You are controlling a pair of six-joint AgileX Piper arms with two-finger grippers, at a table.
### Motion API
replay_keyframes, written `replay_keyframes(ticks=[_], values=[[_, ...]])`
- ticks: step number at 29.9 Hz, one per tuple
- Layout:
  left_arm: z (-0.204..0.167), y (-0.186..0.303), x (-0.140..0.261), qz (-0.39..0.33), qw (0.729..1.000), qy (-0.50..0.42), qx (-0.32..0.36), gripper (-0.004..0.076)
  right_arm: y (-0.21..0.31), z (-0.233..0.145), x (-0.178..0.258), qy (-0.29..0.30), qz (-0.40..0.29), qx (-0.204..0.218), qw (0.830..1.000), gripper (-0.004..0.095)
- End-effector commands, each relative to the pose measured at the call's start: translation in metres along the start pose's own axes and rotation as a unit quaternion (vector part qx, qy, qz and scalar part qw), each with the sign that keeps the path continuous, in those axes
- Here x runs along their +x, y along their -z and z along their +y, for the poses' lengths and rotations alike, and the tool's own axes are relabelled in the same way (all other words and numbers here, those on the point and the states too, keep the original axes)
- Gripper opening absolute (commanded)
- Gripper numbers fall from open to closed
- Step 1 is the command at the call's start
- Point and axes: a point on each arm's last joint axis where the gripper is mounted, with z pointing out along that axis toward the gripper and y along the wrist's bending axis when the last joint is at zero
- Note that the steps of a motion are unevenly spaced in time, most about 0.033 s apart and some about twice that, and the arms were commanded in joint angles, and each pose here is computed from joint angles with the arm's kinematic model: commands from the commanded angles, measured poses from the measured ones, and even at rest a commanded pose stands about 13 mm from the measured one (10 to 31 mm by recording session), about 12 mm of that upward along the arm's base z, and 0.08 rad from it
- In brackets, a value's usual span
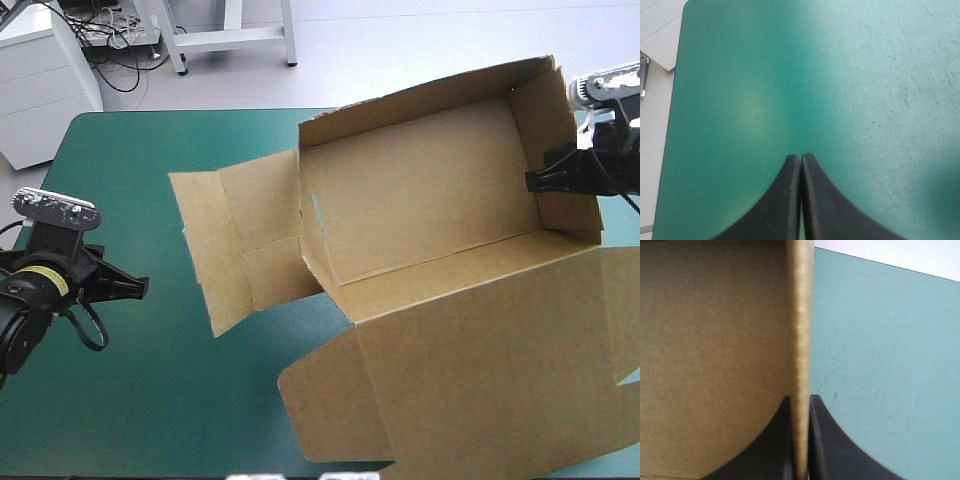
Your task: Fold the box
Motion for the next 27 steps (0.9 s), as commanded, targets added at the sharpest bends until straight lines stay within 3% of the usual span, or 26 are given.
replay_keyframes(ticks=[1, 5, 14, 20, 27], values=[[-0.002, 0.001, -0.009, -0.064, 0.997, 0.032, 0.026, -0.0006, 0.024, 0.011, -0.003, 0.003, -0.041, -0.013, 0.999, -0.0024], [-0.009, -0.010, -0.009, -0.093, 0.991, 0.056, 0.077, -0.0006, 0.027, 0.013, -0.003, 0.005, -0.046, -0.014, 0.999, -0.0023], [-0.007, -0.042, -0.010, -0.057, 0.969, 0.095, 0.222, -0.0006, 0.028, 0.016, -0.005, 0.005, -0.054, -0.032, 0.998, -0.0024], [0.009, -0.077, -0.002, -0.063, 0.924, 0.180, 0.331, -0.0006, 0.028, 0.019, -0.006, 0.002, -0.061, -0.047, 0.997, -0.0023], [-0.001, -0.112, 0.021, -0.046, 0.881, 0.227, 0.414, -0.0006, 0.019, 0.021, -0.005, -0.006, -0.073, -0.075, 0.995, -0.0023]])
